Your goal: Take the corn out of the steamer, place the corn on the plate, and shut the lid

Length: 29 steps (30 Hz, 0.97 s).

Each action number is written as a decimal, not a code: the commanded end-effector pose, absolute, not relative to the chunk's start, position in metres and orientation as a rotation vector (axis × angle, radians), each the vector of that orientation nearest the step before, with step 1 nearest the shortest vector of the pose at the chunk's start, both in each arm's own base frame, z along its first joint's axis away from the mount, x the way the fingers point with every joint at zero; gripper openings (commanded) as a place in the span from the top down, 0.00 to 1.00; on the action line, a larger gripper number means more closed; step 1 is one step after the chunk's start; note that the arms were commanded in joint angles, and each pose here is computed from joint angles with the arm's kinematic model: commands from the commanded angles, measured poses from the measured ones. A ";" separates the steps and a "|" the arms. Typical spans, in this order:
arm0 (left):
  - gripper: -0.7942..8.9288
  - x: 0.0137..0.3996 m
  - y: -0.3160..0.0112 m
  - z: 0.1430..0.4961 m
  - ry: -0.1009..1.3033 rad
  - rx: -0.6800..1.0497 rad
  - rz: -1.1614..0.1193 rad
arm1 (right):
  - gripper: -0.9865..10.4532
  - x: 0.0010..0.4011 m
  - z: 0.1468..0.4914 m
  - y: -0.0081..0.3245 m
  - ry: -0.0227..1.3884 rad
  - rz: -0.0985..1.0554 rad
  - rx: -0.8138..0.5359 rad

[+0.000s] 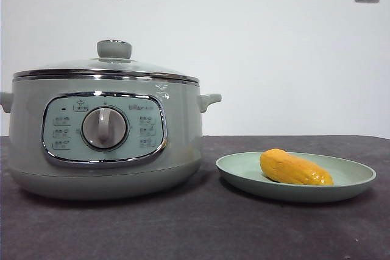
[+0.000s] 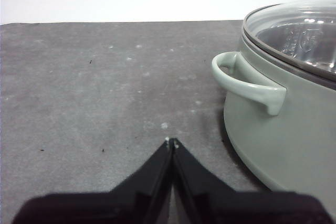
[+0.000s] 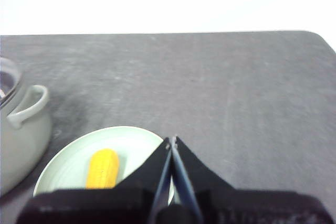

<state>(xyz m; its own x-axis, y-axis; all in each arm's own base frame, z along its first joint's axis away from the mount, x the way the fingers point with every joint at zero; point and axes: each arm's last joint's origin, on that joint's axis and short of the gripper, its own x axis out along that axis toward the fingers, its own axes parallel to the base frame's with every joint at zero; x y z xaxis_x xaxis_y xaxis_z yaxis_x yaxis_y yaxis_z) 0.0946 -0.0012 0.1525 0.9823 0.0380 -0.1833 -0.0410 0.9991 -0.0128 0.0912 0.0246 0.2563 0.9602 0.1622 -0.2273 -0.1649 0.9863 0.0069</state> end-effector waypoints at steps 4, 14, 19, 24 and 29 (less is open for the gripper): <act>0.92 0.095 -0.001 0.148 0.193 -0.022 0.047 | 0.91 0.090 0.220 0.015 0.126 0.210 -0.101; 0.92 0.095 -0.001 0.148 0.193 -0.022 0.046 | 0.91 0.093 0.161 0.013 0.137 0.179 -0.096; 0.92 0.095 -0.001 0.148 0.193 -0.022 0.047 | 0.91 0.094 0.152 0.012 0.169 0.173 -0.074; 0.92 0.095 -0.001 0.148 0.193 -0.022 0.046 | 0.91 0.094 0.149 0.012 0.207 0.167 -0.049; 0.92 0.095 -0.001 0.148 0.193 -0.022 0.047 | 0.91 0.095 0.148 0.012 0.212 0.165 -0.050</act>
<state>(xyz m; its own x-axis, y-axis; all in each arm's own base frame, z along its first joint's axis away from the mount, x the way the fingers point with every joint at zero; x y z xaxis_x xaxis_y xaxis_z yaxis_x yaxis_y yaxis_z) 0.0946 -0.0012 0.1525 0.9823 0.0383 -0.1833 -0.0414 0.9991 -0.0127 0.0942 0.0124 0.1524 0.9665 0.1629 -0.1981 -0.1749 0.9836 -0.0449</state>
